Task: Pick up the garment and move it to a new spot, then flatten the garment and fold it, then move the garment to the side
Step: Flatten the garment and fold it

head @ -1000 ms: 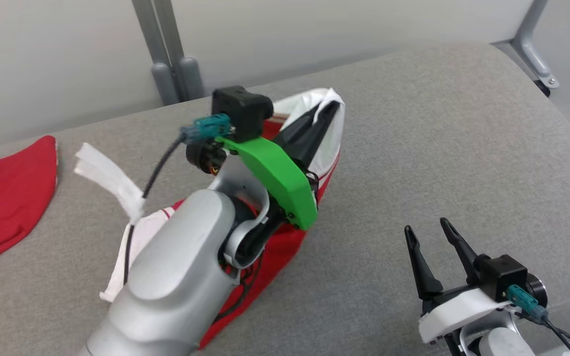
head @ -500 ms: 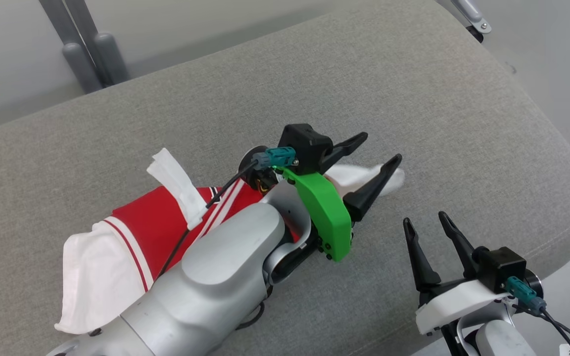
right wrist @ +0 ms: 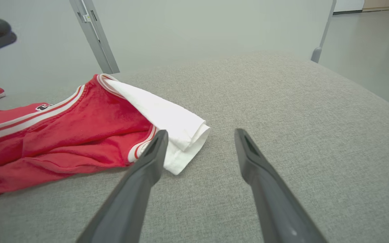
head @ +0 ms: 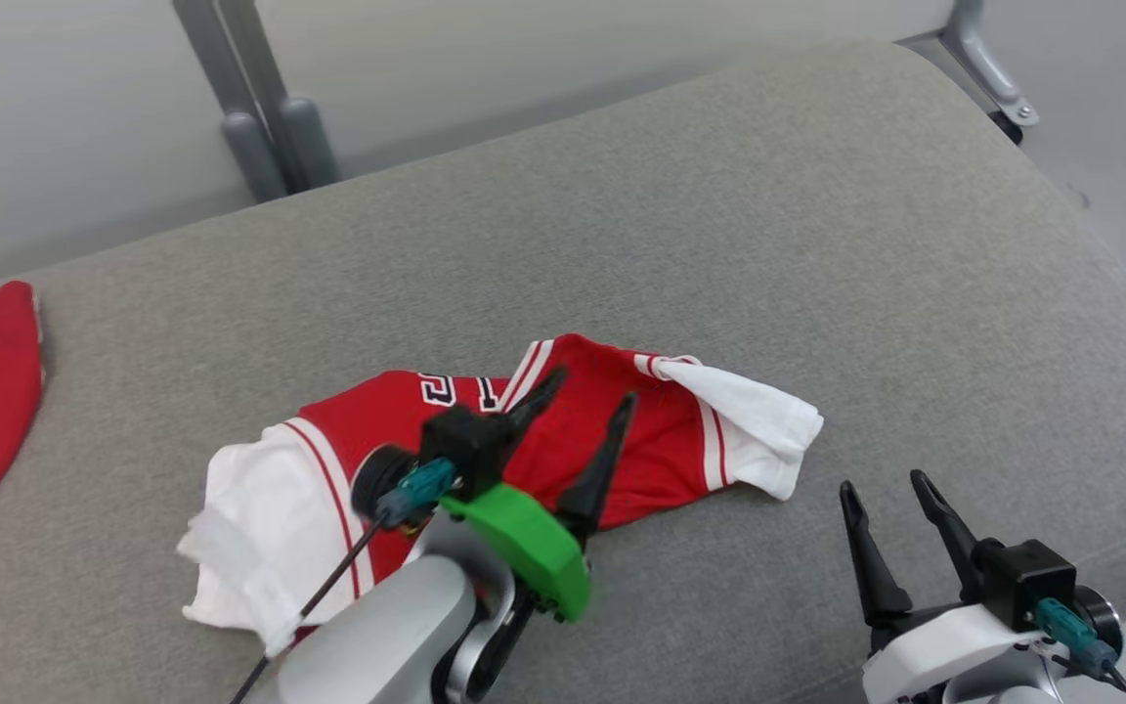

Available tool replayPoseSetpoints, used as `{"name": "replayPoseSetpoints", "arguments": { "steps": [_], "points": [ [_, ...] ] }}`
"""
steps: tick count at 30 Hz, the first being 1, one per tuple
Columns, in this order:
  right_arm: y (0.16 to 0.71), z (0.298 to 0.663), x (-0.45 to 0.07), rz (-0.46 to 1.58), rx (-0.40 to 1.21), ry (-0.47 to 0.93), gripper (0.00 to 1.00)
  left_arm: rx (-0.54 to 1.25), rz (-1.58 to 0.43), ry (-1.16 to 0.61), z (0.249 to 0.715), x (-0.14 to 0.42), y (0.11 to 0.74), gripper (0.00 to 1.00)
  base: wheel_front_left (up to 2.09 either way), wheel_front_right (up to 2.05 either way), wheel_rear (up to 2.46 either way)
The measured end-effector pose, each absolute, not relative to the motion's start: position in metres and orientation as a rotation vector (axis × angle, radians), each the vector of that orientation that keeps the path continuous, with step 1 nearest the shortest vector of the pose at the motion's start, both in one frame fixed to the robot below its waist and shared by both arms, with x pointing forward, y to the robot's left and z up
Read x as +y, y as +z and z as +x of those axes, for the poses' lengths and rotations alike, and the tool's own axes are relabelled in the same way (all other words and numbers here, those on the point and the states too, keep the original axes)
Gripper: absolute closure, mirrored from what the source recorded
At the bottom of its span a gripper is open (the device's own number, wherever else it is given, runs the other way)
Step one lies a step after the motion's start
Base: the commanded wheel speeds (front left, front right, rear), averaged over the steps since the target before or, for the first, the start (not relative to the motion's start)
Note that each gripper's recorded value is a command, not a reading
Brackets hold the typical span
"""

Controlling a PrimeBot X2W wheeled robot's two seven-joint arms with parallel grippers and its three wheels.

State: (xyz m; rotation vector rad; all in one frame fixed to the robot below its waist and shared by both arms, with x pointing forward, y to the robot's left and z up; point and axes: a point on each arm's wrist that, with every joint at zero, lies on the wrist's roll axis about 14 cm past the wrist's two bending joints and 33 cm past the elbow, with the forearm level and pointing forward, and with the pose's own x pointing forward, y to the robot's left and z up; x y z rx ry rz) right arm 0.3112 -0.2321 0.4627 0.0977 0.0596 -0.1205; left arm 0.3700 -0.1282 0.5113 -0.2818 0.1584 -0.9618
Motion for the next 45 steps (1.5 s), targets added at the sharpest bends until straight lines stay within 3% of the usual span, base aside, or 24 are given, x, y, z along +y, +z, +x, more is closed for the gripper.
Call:
{"name": "replayPoseSetpoints", "arguments": {
  "steps": [6,14,19,25,30,31,32,33,40,45],
  "points": [
    [0.472,0.32,-0.224,0.066,0.031,-0.063,0.0,0.085,-0.282,-0.63,0.388,-0.034,0.511,0.0,0.0,0.0,0.0],
    [0.485,0.336,-0.201,0.051,-0.011,0.028,0.0,0.083,-0.282,-0.352,0.359,0.055,0.485,0.0,0.0,0.0,0.0],
    [0.486,0.34,-0.193,0.047,-0.017,0.058,0.0,0.089,-0.259,-0.394,0.347,0.052,0.476,0.0,0.0,0.0,0.0],
    [0.482,0.346,-0.19,0.049,-0.003,0.066,0.0,0.183,-0.16,-0.583,0.344,0.01,0.442,0.0,0.0,0.0,0.0],
    [0.479,0.344,-0.199,0.054,0.007,0.03,0.0,0.257,-0.121,-0.568,0.354,0.009,0.417,0.0,0.0,0.0,0.0],
    [0.479,0.343,-0.202,0.056,0.01,0.02,0.0,0.273,-0.111,-0.554,0.356,0.012,0.412,0.1,0.0,0.0,0.0],
    [0.478,0.342,-0.204,0.057,0.011,0.012,0.0,0.285,-0.112,-0.541,0.358,0.015,0.408,0.87,0.0,0.0,0.0],
    [0.478,0.341,-0.205,0.059,0.013,0.005,0.0,0.294,-0.115,-0.525,0.36,0.017,0.405,1.0,0.0,0.0,0.0],
    [0.473,0.34,-0.214,0.068,0.028,-0.032,0.0,0.284,-0.105,-0.564,0.381,0.012,0.41,1.0,0.0,0.0,0.0],
    [0.472,0.351,-0.212,0.076,0.031,-0.032,0.0,0.057,0.041,-0.636,0.453,0.0,0.482,1.0,0.0,0.0,0.0]
  ]
}}
